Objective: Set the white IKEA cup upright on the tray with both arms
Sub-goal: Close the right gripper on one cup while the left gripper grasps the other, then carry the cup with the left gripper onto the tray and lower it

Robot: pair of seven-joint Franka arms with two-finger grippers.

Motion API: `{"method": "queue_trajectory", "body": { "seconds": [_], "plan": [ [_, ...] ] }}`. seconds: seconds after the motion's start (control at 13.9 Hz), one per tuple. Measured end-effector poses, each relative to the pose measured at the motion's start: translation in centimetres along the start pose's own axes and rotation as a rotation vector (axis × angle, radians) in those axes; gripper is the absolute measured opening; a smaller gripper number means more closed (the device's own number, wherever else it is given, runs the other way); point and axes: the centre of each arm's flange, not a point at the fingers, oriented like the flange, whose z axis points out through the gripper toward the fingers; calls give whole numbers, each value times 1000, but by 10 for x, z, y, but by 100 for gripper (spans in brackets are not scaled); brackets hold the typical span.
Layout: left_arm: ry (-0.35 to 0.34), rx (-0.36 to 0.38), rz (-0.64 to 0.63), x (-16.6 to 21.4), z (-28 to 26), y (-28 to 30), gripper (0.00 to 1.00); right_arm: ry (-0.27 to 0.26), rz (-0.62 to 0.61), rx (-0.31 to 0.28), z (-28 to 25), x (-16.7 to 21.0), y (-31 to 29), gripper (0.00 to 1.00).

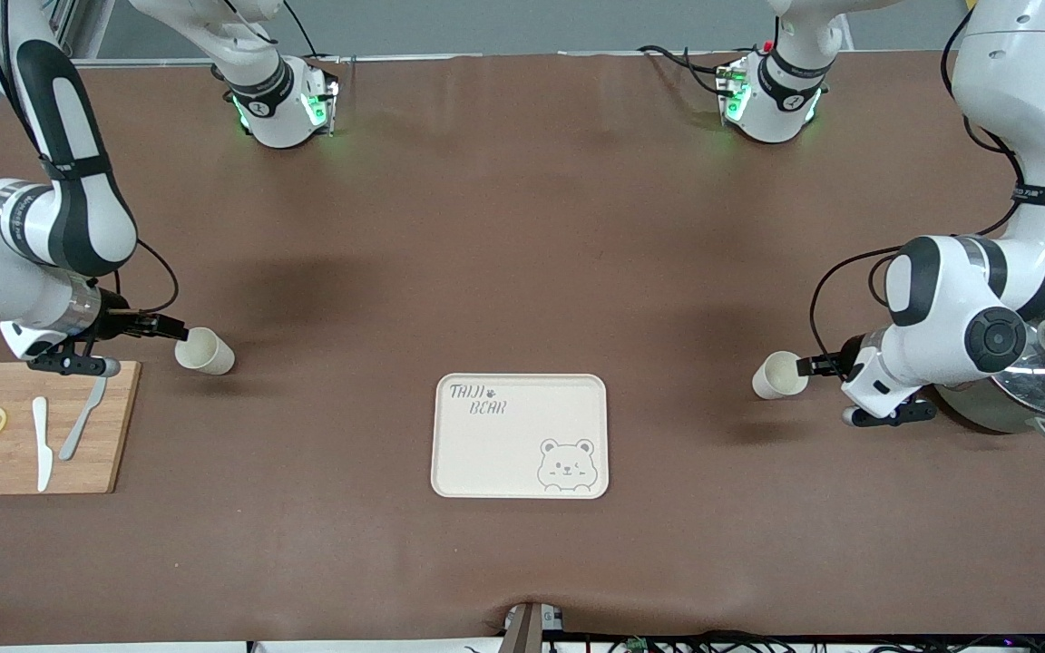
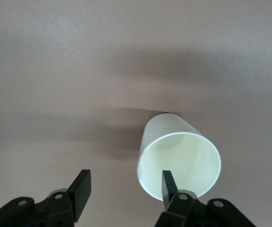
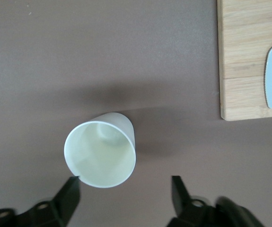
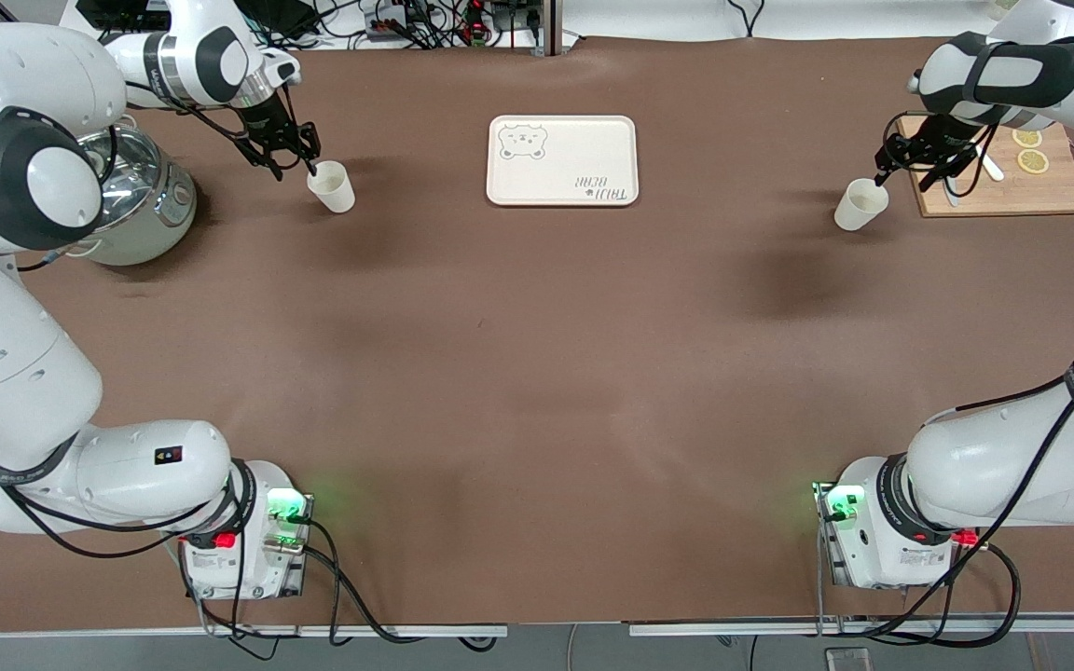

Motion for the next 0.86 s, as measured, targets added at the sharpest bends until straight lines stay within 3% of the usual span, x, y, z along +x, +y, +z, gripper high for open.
{"method": "queue_trajectory", "body": {
  "seconds": [0.07, 0.29, 0.43, 0.5, 0.72, 0.86],
  "plan": [
    [-2, -7, -3, -1, 2, 1, 67, 1, 2, -1, 6, 1, 1, 63],
    [-2, -10, -2, -2, 5, 4, 60, 18, 11, -9, 31, 1, 4, 50],
    [-7, -11, 2, -4, 8, 7, 50, 33, 13, -18, 48, -1, 6, 30],
    [-8, -11, 2, -5, 9, 8, 50, 35, 14, -21, 54, -3, 6, 30],
    [-6, -13, -7, -7, 14, 11, 47, 40, 13, -15, 55, -2, 2, 4],
    [-4, -16, -1, -7, 16, 16, 43, 40, 11, -15, 55, -2, 1, 4]
  ]
}}
